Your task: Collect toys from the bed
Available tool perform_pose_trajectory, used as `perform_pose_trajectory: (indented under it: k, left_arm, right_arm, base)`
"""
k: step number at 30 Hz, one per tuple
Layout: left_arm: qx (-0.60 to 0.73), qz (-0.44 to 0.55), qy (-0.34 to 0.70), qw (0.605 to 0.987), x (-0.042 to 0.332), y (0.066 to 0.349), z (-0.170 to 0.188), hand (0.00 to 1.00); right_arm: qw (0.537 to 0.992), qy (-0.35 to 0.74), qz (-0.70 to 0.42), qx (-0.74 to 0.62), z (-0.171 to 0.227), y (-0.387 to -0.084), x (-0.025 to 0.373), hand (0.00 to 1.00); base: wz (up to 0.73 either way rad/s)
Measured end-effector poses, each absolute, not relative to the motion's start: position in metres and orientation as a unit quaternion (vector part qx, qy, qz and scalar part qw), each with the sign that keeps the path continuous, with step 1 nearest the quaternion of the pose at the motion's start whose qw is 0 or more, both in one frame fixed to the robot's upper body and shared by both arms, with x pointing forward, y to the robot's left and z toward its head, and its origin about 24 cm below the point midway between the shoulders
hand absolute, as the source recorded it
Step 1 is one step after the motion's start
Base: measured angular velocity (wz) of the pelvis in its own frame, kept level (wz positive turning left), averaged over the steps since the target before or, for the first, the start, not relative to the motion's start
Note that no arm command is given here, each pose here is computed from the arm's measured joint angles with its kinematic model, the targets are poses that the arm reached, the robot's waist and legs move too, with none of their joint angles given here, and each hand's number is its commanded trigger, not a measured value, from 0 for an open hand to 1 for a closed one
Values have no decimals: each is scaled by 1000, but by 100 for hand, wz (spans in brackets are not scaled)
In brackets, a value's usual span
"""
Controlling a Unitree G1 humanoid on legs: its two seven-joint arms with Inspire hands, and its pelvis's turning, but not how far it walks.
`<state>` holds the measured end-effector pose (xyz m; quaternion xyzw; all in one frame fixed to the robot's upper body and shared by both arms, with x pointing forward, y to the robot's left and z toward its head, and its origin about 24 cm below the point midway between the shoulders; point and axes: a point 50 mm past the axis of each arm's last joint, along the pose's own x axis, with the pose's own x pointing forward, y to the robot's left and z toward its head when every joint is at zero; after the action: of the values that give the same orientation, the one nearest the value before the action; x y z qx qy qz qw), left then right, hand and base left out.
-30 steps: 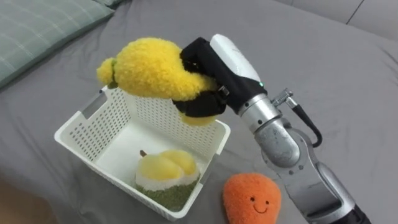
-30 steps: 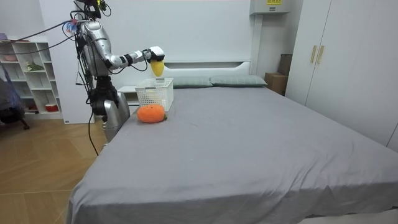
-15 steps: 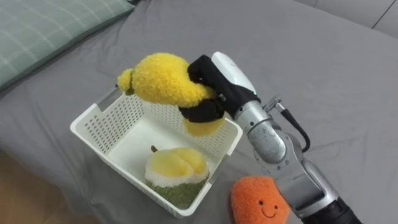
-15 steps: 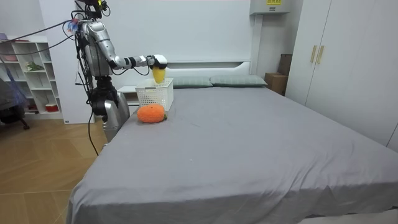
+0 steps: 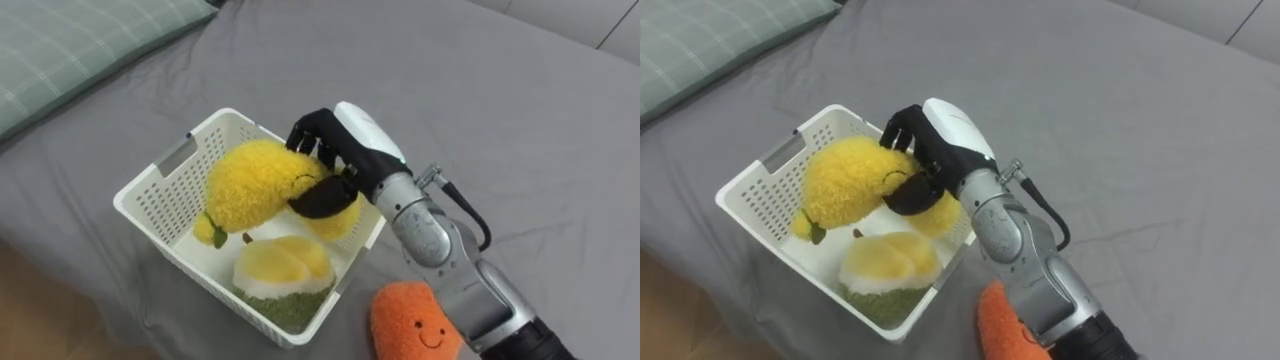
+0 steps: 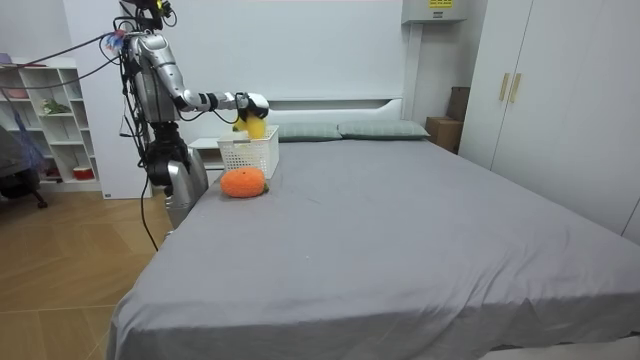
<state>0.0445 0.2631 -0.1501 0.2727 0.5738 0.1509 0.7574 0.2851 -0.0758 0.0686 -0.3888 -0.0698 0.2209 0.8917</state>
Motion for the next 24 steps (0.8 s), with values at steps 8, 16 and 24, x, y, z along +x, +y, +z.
perform_pose_trajectory:
  k: [8,16,24]
  left_arm:
    - [271,149,562,767,51,263,-148,0]
    - [272,150,561,768,50,263,-147,0]
    - [268,144,569,764,45,263,-148,0]
  right_arm:
    - [892,-56,213,-395,62,-86,283,0]
    - [896,-62,203,-391,65,-88,285,0]
    - [900,-68,188,-387,68,-90,286,0]
  base:
    - [4]
    - [0]
    - [0]
